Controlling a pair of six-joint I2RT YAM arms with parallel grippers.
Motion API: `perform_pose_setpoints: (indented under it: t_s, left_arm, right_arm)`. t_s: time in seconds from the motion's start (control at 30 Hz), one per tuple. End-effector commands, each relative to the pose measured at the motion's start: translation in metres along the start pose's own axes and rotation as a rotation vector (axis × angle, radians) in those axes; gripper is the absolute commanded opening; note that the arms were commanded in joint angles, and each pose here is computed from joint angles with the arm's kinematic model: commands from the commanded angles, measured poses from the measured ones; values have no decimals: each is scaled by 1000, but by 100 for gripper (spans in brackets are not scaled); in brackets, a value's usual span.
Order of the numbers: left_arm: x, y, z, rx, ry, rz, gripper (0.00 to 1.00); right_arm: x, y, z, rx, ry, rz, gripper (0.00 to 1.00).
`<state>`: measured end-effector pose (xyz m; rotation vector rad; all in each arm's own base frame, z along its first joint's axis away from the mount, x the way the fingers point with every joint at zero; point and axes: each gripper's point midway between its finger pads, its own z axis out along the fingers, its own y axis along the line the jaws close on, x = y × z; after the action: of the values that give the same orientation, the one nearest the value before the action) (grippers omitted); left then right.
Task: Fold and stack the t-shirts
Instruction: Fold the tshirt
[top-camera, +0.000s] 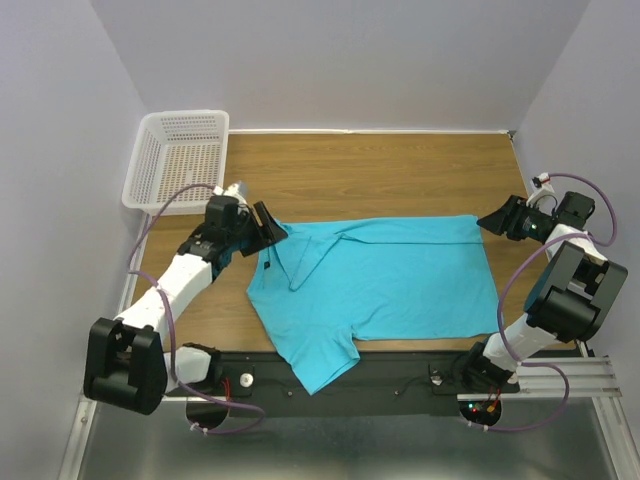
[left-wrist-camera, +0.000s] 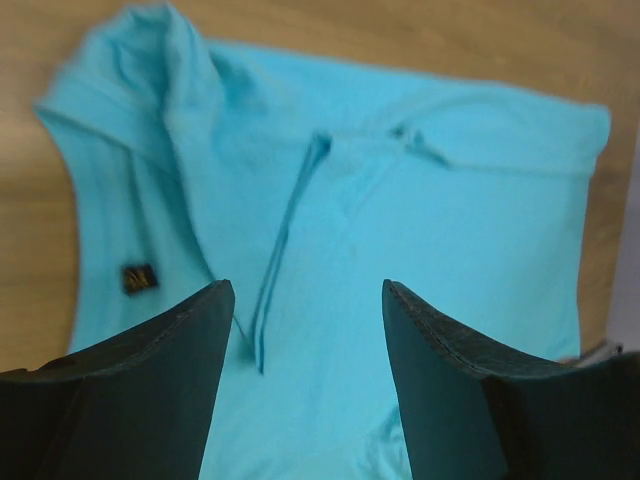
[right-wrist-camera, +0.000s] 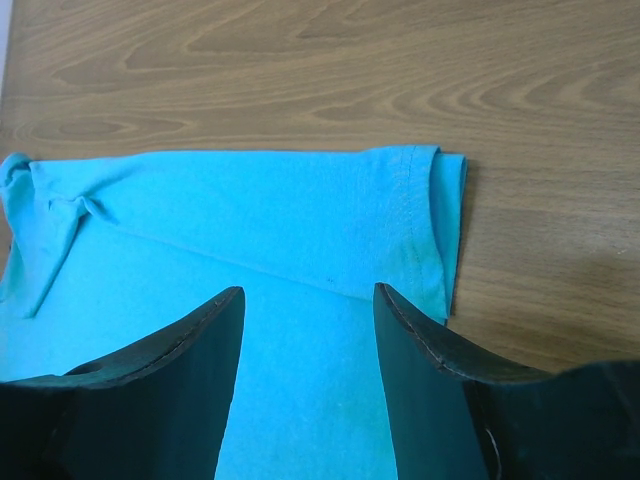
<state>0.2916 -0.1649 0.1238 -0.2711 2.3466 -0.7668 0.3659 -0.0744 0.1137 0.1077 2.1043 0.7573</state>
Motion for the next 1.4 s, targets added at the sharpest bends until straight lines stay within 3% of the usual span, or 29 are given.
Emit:
perform_pose_setpoints:
  t_s: [0.0, 0.13, 0.33, 0.93, 1.1, 1.17, 1.33, 1.37]
  left_arm:
    - [-68, 10, 7, 11, -180, 4, 72]
    - [-98, 7, 34, 35, -176, 20, 68]
    - [-106, 16, 70, 14, -110, 9, 64]
    - [-83, 51, 110, -86, 6, -60, 51]
    - [-85, 47, 113, -74, 9, -61, 38]
    - [-85, 47, 113, -69, 11, -59, 23]
    - [-85, 45, 110, -62, 5, -59, 15]
    - [-84, 45, 110, -61, 6, -59, 15]
  right_arm:
    - [-10, 3, -3, -20, -19, -24, 60]
    - [-10, 4, -4, -19, -21, -27, 60]
    - [-10, 4, -3, -20, -20, -30, 60]
    - [-9, 1, -2, -17, -16, -23, 60]
    - [-7, -2, -1, -4, -10, -20, 60]
    - [-6, -8, 0, 16, -4, -8, 60]
    - [3, -15, 5, 30, 31, 32, 59]
    - [8, -18, 8, 30, 50, 46, 54]
